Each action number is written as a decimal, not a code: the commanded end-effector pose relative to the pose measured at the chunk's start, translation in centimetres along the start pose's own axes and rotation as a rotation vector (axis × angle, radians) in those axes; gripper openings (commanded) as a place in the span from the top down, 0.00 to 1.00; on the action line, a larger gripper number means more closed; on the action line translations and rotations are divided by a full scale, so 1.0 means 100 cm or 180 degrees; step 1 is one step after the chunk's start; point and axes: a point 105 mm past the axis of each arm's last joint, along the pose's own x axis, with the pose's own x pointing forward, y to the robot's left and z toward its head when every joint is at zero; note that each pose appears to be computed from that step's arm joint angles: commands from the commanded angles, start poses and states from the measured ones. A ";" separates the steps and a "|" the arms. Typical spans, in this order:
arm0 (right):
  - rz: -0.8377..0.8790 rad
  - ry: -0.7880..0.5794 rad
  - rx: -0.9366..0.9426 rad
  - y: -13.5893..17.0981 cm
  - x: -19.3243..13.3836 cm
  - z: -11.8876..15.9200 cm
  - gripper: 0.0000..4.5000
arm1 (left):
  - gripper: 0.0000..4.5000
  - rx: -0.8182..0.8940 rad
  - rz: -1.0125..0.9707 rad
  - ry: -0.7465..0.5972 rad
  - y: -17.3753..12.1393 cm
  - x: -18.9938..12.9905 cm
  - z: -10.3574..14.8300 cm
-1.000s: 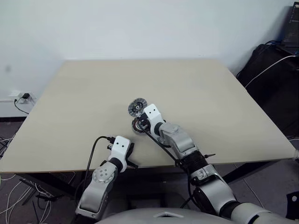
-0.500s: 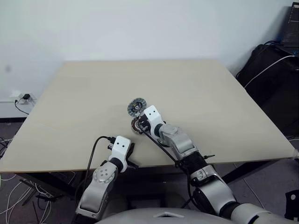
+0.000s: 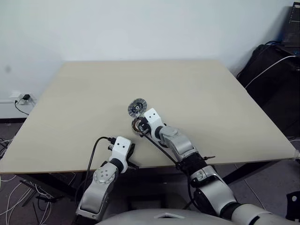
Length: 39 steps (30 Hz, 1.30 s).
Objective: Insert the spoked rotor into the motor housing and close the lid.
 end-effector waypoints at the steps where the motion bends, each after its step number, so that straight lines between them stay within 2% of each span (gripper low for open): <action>1: 0.0034 -0.0211 -0.0086 0.002 -0.003 0.020 1.00 | 1.00 0.0018 -0.0046 -0.0181 -0.003 0.000 0.016; 12: -0.0311 -0.0371 -0.0015 -0.012 0.001 0.032 1.00 | 1.00 -0.0007 -0.0035 -0.0177 -0.003 0.000 0.015; 22: -0.0284 -0.0377 -0.0066 -0.009 0.008 0.035 1.00 | 1.00 -0.0015 0.0007 -0.0187 -0.001 -0.001 0.015; 39: -0.0073 -0.0243 -0.0064 0.005 0.014 0.020 1.00 | 1.00 -0.0015 0.0023 -0.0184 0.000 -0.002 0.015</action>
